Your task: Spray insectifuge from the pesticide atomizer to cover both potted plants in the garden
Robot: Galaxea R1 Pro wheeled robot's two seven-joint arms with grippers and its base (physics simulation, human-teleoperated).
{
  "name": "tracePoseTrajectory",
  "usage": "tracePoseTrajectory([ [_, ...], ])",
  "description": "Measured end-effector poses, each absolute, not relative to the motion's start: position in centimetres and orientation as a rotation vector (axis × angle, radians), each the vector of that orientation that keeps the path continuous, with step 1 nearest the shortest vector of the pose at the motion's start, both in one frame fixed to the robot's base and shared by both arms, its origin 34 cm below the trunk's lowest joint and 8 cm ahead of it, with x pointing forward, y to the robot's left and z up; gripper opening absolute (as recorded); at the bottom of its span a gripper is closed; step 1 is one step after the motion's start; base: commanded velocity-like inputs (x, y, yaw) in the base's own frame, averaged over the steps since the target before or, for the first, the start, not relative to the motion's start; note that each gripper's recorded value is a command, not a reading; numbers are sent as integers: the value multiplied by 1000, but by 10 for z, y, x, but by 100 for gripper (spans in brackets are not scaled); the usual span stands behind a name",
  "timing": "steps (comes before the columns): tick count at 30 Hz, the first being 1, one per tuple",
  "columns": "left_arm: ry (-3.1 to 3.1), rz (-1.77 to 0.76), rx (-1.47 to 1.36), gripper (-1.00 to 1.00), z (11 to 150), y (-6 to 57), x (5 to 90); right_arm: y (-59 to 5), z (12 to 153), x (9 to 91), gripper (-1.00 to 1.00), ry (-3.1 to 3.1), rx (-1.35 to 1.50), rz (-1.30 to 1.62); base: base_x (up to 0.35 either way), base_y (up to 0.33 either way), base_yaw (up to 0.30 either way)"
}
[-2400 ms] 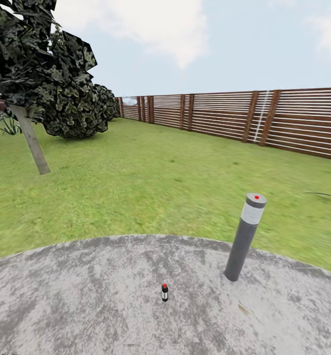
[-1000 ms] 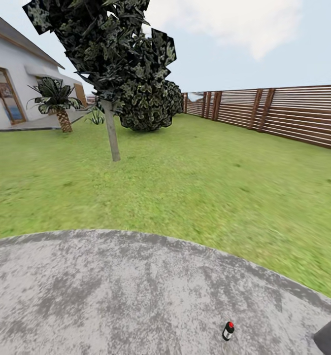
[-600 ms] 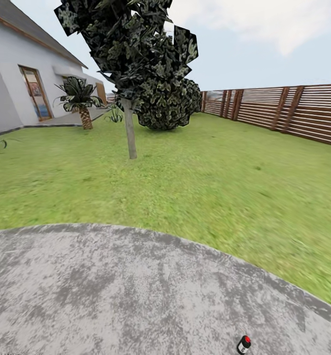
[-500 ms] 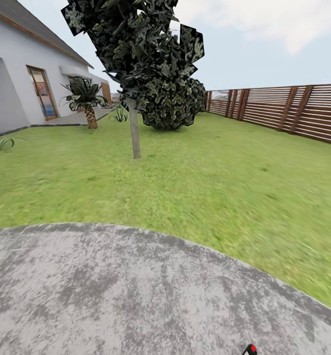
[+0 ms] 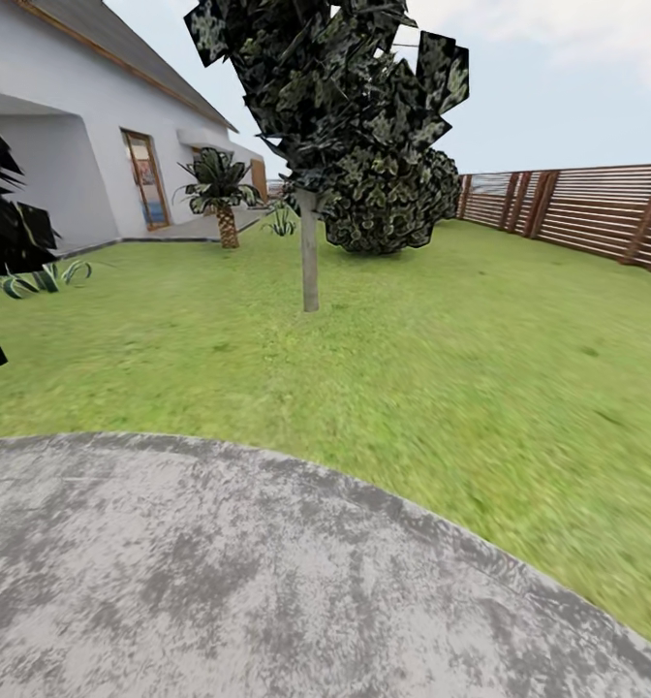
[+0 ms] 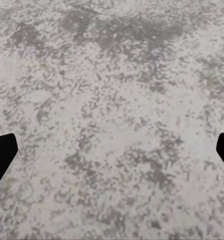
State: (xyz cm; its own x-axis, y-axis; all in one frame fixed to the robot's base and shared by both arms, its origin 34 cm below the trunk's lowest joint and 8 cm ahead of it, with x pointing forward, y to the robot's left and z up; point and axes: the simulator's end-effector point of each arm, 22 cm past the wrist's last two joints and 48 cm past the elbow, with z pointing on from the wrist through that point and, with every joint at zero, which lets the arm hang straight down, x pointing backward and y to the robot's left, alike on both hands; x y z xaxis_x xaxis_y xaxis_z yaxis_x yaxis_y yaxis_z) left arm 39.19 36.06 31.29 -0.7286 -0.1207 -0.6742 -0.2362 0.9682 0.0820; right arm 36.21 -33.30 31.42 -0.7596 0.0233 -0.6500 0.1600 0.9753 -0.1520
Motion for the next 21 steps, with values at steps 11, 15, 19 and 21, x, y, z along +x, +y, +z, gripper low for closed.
tracePoseTrajectory([
  [11,2398,210,-248,100,311,360,390,-333,313,360,100,2429,127,-259,324,91,219],
  [15,2399,210,-247,100,311,360,390,-334,313,361,100,2429,124,-259,338,4,11],
  [19,2399,210,-247,100,311,360,390,-334,313,361,100,2428,121,-259,339,0,1],
  [21,2399,210,-247,100,311,360,390,-334,313,361,100,2428,121,-259,339,0,0],
])
